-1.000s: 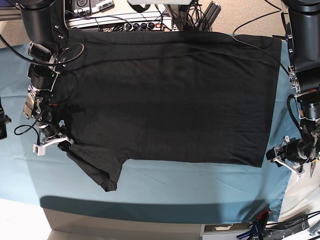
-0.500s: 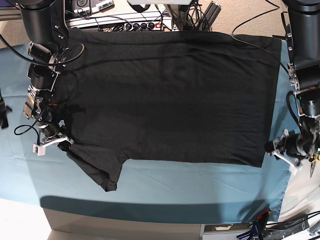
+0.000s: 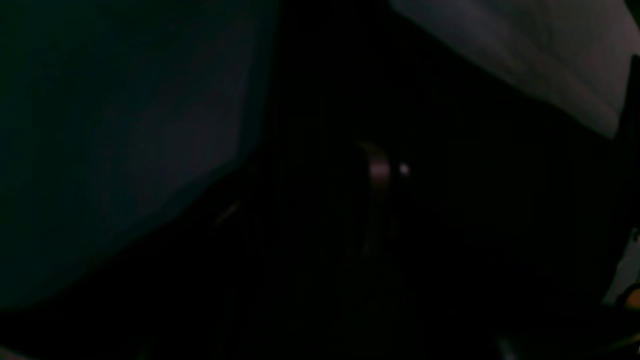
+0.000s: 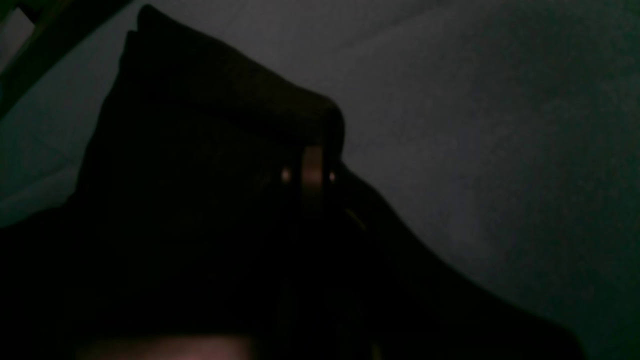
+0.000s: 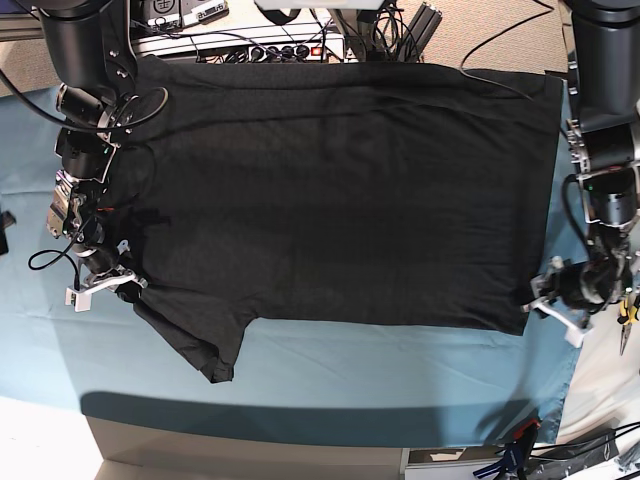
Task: Fold the T-shirt properly
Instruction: 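Lower both grippers and grasp the hem corners of the shirt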
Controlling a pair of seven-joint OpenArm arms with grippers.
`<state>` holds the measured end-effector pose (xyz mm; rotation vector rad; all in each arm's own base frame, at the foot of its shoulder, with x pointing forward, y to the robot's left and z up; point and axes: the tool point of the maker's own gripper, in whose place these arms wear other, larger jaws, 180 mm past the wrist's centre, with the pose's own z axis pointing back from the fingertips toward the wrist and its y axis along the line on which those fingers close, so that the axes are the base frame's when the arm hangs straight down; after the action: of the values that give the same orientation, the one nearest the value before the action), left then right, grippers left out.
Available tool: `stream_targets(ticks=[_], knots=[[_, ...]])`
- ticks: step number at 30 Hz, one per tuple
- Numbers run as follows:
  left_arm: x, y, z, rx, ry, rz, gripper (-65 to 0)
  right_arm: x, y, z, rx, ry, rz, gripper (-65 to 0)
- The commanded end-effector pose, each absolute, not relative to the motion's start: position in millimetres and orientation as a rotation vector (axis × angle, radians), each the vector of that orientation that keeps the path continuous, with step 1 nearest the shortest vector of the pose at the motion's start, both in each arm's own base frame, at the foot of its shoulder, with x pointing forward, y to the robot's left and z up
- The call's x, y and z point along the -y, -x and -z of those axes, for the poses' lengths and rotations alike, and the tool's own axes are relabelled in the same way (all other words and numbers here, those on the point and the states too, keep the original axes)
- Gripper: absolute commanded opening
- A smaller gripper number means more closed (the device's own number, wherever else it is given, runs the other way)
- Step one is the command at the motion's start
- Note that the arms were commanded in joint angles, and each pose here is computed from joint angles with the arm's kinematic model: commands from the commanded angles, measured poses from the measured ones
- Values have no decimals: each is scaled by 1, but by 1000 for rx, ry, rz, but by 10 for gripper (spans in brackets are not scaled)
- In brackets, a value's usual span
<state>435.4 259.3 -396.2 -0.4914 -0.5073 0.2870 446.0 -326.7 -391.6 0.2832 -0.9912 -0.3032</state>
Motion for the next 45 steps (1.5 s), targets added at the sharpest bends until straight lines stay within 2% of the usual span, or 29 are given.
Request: stream_targets(ticks=[1,13,24,27,30,31,45], knots=[[-263,-447,380,543,495,-273,-418,336,-446,388,969,-249,289,-650],[-259,-467,354,620,520,-225,-418,336,-446,388,969,-249,289,-650],[-258,-468,352,625,530,-227,-419,336,-446,388,969,-249,289,-650],[-258,-468,352,625,529,-227,-479,336,-446,388,969,-249,289,-650],[-260,-471,350,647,527,-234,-635,336,-446,388,969,-249,289,-650],[-261,-473,349,658,526,-236,-650,336,-446,388,969,-249,289,-650],[-273,-473,341,693,531,-239,-650,337,-445,388,965,-250,291,-650]])
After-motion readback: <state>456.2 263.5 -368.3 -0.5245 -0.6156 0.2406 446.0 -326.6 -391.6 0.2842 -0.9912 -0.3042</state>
